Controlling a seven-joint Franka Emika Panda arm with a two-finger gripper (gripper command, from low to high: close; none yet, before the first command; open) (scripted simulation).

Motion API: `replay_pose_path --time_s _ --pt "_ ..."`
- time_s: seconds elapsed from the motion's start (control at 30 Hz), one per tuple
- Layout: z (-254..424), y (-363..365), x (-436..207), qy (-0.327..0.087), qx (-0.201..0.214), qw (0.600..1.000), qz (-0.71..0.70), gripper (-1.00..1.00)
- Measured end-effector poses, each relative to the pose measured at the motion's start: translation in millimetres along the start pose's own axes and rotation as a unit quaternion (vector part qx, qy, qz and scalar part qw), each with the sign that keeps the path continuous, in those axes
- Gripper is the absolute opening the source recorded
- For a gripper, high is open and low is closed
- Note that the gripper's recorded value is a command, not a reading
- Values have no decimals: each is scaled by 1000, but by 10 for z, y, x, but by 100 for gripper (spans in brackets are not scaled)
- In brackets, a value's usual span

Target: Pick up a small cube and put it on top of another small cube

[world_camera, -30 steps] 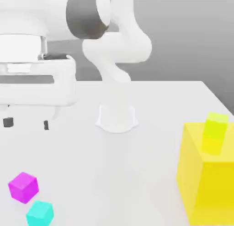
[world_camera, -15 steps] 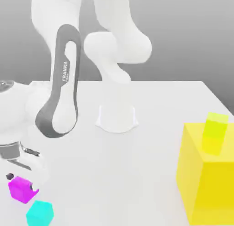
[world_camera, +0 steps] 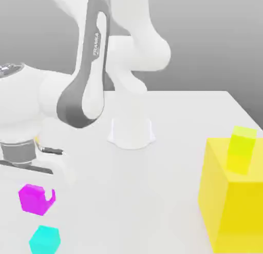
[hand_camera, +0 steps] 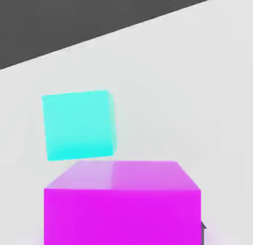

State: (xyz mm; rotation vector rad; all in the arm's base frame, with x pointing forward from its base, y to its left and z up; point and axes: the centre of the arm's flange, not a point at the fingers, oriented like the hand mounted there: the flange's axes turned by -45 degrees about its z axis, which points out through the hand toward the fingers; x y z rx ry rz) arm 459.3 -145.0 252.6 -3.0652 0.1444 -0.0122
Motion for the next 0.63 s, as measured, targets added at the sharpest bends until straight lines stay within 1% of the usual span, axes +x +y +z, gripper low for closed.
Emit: replay_pose_path --time_s 0.1,0.23,0.37,0.43,0.5,0.53,0.63 --pt "-309 -1142 123 -7 11 990 -143 -100" --pt "-935 -2581 -142 -16 11 942 -334 -100" --pt "-1546 -3602 -771 -21 -13 874 -484 -100" --pt "-1499 -3860 -997 -22 -24 851 -525 -100" --pt "-1249 -3901 -1060 -22 -26 844 -535 -100" --pt "-1159 -3902 -1074 -22 -27 843 -536 100" --pt "-1159 -3902 -1074 -22 -27 843 -536 100"
